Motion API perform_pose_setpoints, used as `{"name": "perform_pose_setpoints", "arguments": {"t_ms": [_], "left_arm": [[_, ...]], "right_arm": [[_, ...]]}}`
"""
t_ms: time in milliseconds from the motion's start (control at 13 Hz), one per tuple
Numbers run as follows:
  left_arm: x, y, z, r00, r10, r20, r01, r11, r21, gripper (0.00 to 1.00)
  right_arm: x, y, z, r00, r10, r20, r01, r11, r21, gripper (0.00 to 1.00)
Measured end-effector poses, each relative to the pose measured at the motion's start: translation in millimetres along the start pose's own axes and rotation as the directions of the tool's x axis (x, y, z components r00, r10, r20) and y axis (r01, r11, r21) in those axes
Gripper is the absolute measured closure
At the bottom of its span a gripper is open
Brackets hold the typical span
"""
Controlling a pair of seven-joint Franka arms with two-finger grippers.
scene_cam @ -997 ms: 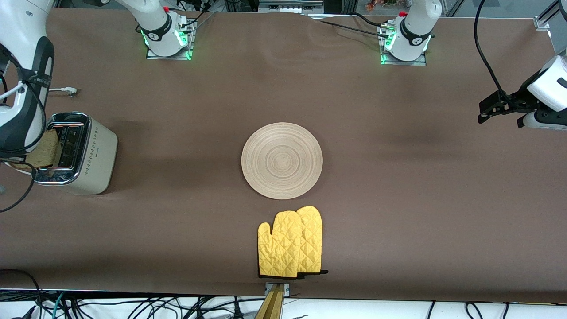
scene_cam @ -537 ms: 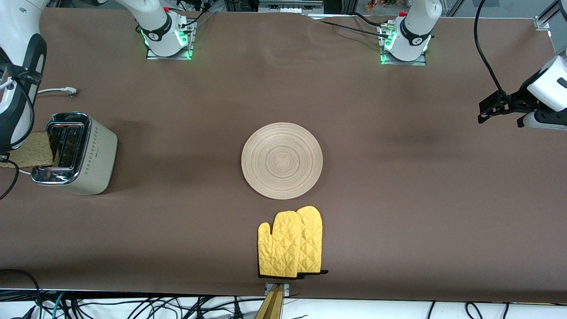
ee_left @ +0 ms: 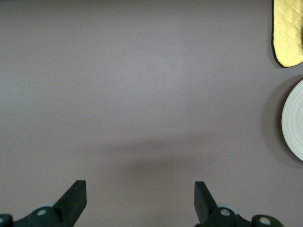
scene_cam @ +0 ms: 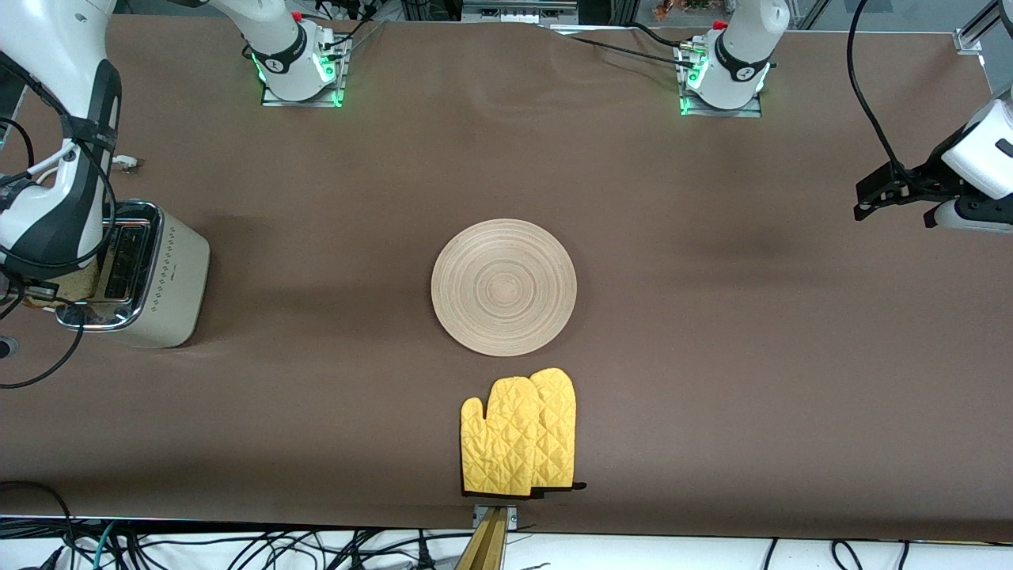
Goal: Move plate and put bread in toaster
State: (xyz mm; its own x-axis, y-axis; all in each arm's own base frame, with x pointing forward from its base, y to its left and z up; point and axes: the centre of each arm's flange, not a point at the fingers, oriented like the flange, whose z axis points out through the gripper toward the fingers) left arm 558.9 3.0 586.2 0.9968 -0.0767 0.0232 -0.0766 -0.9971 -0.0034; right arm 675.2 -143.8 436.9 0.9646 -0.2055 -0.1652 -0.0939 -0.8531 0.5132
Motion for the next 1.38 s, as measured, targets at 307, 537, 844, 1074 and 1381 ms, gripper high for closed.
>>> {"name": "perform_pose_setpoints", "arguments": {"t_ms": [307, 537, 844, 1074, 1381], "left_arm": [[0, 0, 0, 1.000, 0.000, 0.000, 0.000, 1.000, 0.000, 0.00], [0, 0, 0, 1.000, 0.000, 0.000, 0.000, 1.000, 0.000, 0.00], [0, 0, 0, 1.000, 0.000, 0.000, 0.000, 1.000, 0.000, 0.00], [0, 0, 0, 1.000, 0.000, 0.000, 0.000, 1.000, 0.000, 0.00], [0, 0, 0, 1.000, 0.000, 0.000, 0.000, 1.000, 0.000, 0.00]], "right_arm": [[1, 0, 4, 1.000, 0.000, 0.000, 0.000, 1.000, -0.017, 0.95], [5, -6, 9, 1.000, 0.000, -0.001, 0.000, 1.000, -0.024, 0.95], [8, -14, 10, 1.000, 0.013, -0.009, -0.013, 0.999, -0.030, 0.95], [6, -17, 9, 1.000, 0.011, 0.002, -0.011, 0.999, -0.030, 0.95], [4, -14, 11, 1.000, 0.017, 0.020, -0.016, 0.999, -0.030, 0.95]]}}
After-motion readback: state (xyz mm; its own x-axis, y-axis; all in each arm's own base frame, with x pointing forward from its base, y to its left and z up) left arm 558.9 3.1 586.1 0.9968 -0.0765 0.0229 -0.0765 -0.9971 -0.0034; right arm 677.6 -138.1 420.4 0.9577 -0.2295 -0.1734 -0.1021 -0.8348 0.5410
